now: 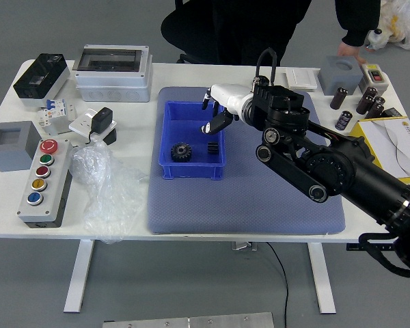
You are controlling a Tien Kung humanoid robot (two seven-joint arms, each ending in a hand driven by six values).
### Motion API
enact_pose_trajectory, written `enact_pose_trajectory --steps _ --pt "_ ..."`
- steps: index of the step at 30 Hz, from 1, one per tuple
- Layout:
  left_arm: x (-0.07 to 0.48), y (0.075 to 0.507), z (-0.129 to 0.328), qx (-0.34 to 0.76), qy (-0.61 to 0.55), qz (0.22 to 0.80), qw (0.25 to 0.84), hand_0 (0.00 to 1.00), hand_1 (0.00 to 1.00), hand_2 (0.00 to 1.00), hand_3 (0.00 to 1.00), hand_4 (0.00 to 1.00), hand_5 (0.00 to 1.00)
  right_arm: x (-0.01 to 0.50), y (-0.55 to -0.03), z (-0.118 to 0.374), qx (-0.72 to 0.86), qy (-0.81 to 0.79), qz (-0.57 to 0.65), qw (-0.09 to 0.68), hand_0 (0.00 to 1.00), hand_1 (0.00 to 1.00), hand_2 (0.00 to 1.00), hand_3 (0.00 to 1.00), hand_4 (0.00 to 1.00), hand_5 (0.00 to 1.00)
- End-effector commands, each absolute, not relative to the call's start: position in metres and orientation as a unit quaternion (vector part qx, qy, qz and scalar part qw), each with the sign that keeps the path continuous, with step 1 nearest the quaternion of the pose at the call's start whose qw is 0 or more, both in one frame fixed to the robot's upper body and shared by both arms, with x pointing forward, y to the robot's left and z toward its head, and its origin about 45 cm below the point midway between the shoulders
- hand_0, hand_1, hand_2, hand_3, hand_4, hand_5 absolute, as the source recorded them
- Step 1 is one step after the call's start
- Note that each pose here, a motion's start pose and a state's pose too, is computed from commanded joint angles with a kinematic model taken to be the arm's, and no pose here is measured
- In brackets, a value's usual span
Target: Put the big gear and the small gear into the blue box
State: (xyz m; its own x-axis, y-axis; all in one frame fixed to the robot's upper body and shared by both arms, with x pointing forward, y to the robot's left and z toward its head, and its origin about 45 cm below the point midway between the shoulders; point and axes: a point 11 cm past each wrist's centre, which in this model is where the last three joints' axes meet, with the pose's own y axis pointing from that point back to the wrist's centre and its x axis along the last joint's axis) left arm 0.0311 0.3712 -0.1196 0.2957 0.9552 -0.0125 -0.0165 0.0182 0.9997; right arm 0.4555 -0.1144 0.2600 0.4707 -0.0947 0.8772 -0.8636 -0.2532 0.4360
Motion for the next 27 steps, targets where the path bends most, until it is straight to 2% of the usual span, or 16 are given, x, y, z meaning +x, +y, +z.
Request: enact_pose_trajectory --steps 4,5,10,11,16,17,22,23,27 --pt "0.031 0.371 -0.120 0.559 0.419 0.422 0.577 0.865 0.838 0.834 0.793 0.612 0.378 0.457 -0.121 0.263 0.690 -0.348 0.383 0.507 0.332 0.448 0.578 0.722 0.832 0.367" --pt "0.031 0.371 -0.120 0.559 0.419 0.422 0.577 0.865 0.837 0.834 0.791 0.611 0.378 0.458 -0.123 0.264 0.689 -0.349 0.383 0.507 0.377 0.472 0.592 0.723 0.831 0.368" --pt "0.031 0.372 -0.119 0.559 0.420 0.423 0.576 0.865 0.837 0.834 0.791 0.611 0.378 0.461 -0.135 0.267 0.682 -0.357 0.382 0.512 0.377 0.472 0.592 0.723 0.831 0.368" --pt "0.030 0.372 -0.119 0.558 0.421 0.424 0.576 0.865 0.838 0.834 0.791 0.611 0.377 0.462 -0.137 0.268 0.681 -0.359 0.381 0.513 0.441 0.499 0.610 0.713 0.814 0.385" --pt "0.031 0.373 -0.119 0.558 0.421 0.426 0.575 0.865 0.838 0.834 0.791 0.611 0.377 0.464 -0.151 0.270 0.674 -0.368 0.378 0.517 0.441 0.499 0.610 0.713 0.814 0.385" --pt "0.031 0.373 -0.119 0.557 0.421 0.426 0.575 0.865 0.837 0.834 0.792 0.613 0.379 0.465 -0.154 0.271 0.672 -0.371 0.377 0.518 0.565 0.574 0.668 0.706 0.766 0.415" --pt "0.030 0.374 -0.119 0.557 0.421 0.427 0.574 0.865 0.837 0.834 0.792 0.613 0.379 0.467 -0.170 0.273 0.666 -0.382 0.371 0.523 0.565 0.574 0.668 0.706 0.766 0.415" --pt "0.030 0.374 -0.119 0.557 0.421 0.428 0.574 0.865 0.837 0.834 0.792 0.612 0.378 0.467 -0.173 0.273 0.665 -0.384 0.370 0.524 0.605 0.609 0.710 0.705 0.700 0.464" --pt "0.029 0.375 -0.119 0.557 0.422 0.429 0.573 0.865 0.837 0.834 0.792 0.612 0.378 0.468 -0.183 0.274 0.660 -0.390 0.366 0.528 0.605 0.609 0.710 0.705 0.700 0.464"
